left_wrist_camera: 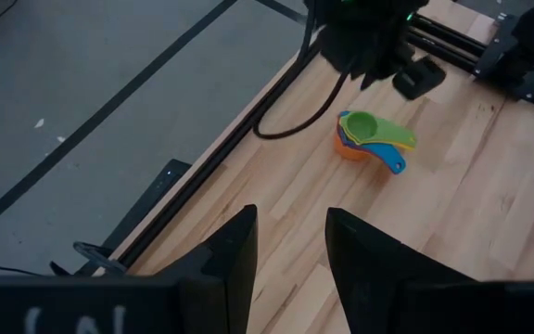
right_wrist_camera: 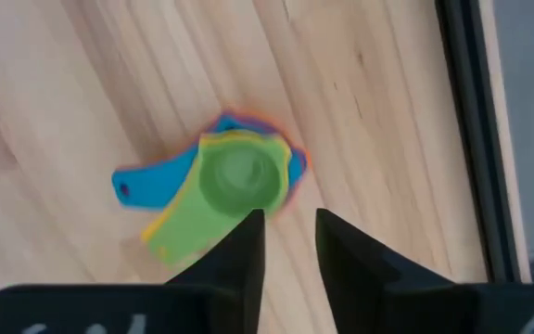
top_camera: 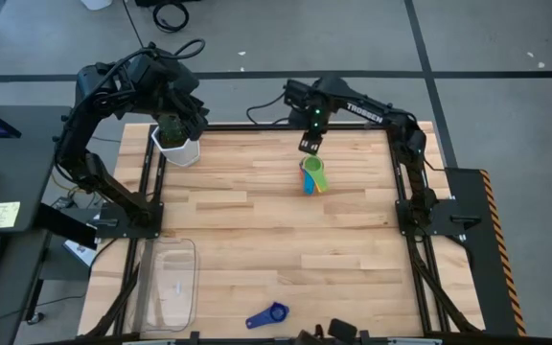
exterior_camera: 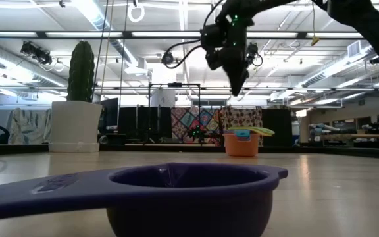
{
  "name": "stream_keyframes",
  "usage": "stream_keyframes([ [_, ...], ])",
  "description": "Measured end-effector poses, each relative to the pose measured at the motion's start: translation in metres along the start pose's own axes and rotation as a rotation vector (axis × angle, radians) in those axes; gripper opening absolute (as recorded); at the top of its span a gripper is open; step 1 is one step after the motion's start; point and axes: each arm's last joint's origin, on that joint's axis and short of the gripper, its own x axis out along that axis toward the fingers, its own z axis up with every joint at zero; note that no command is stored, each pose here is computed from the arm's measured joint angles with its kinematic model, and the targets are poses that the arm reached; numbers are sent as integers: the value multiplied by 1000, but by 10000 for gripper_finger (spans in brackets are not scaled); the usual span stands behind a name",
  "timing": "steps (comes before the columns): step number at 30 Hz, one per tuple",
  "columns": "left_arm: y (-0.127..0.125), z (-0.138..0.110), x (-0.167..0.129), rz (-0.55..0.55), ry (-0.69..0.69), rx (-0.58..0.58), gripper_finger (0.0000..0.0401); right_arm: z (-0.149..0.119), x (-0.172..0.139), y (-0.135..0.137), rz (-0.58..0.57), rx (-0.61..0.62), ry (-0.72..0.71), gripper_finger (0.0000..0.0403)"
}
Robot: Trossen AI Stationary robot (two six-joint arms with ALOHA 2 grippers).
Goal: Nest measuring cups in basket
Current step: Stack the green measuring cup on top of the yellow measuring cup
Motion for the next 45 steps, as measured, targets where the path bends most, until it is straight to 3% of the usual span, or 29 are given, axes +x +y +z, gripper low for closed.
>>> stream_keyframes([
  [7,-9,-7,25,-15,107,13,135,-5,-11,9,47,27,-9,13],
  [11,-16,-20,59,-73,266,19,124,-5,-12,15,58,40,-12,12],
  [18,-23,-53,133,-47,450,42,72,-13,-28,19,-7,96,-46,5],
  [24,-27,-75,178,-47,446,41,9,-37,-69,24,-10,182,-157,4],
  [29,-33,-80,203,-169,349,4,7,-70,-87,28,-51,280,-189,2],
  [32,-40,-81,216,-261,270,-5,5,-94,-81,30,-101,361,-144,2],
  [36,-46,-83,228,-296,175,-6,3,-123,-61,31,-152,483,-121,2],
  [41,-57,-92,247,-317,141,-84,2,-138,-19,32,-102,565,-198,2],
  [45,-74,-104,274,-332,183,-53,2,-143,17,31,-91,605,-210,1],
])
